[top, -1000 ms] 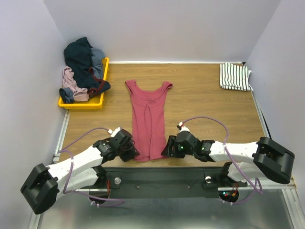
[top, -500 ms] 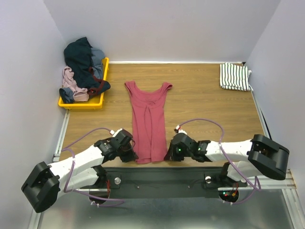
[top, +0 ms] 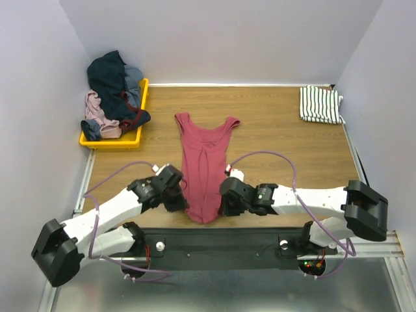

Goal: Fold and stack the tank tops
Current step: Fold the tank top

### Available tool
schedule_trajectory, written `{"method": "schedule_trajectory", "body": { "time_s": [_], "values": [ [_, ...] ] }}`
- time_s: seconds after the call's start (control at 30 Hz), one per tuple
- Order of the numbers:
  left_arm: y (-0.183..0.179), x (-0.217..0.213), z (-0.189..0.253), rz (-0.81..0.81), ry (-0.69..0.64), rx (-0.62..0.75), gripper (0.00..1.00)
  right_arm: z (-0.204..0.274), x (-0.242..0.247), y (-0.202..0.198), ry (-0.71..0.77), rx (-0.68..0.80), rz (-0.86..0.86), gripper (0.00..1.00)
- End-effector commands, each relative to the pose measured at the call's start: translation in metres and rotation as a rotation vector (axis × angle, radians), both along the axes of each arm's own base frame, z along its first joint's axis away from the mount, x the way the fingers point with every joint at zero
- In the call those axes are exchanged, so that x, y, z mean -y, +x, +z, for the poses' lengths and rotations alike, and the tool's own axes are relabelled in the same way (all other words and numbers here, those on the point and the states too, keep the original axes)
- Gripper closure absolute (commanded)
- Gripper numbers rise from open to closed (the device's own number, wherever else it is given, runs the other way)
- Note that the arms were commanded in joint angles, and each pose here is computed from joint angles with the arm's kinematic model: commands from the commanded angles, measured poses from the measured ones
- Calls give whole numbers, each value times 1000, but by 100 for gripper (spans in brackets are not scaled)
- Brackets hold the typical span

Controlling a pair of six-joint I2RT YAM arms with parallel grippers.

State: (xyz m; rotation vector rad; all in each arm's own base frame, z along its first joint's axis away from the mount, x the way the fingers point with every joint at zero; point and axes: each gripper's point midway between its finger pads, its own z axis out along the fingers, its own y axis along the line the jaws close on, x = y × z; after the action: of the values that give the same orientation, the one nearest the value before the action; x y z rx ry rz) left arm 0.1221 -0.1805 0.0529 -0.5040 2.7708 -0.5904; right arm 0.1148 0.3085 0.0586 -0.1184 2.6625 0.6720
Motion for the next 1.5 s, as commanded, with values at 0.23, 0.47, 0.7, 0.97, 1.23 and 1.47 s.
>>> {"method": "schedule_trajectory", "body": {
  "time_s": [0.23,0.47,0.7,0.97,1.23,1.47],
  "values": [
    [118,-1,49,72,1,210,100,30,-9,107,-81,176,-82,90],
    [167,12,61,99,-54,267,100,30,-5,163,-135,233,-138,90],
    [208,13,75,143,-70,313,100,29,-3,208,-139,254,-184,90],
    [253,12,79,170,-80,327,100,34,0,245,-126,269,-217,90],
    [291,17,76,180,-97,333,100,29,6,282,-127,271,-254,90],
    [320,13,69,208,-100,334,100,25,12,311,-116,270,-286,91]
  ]
}}
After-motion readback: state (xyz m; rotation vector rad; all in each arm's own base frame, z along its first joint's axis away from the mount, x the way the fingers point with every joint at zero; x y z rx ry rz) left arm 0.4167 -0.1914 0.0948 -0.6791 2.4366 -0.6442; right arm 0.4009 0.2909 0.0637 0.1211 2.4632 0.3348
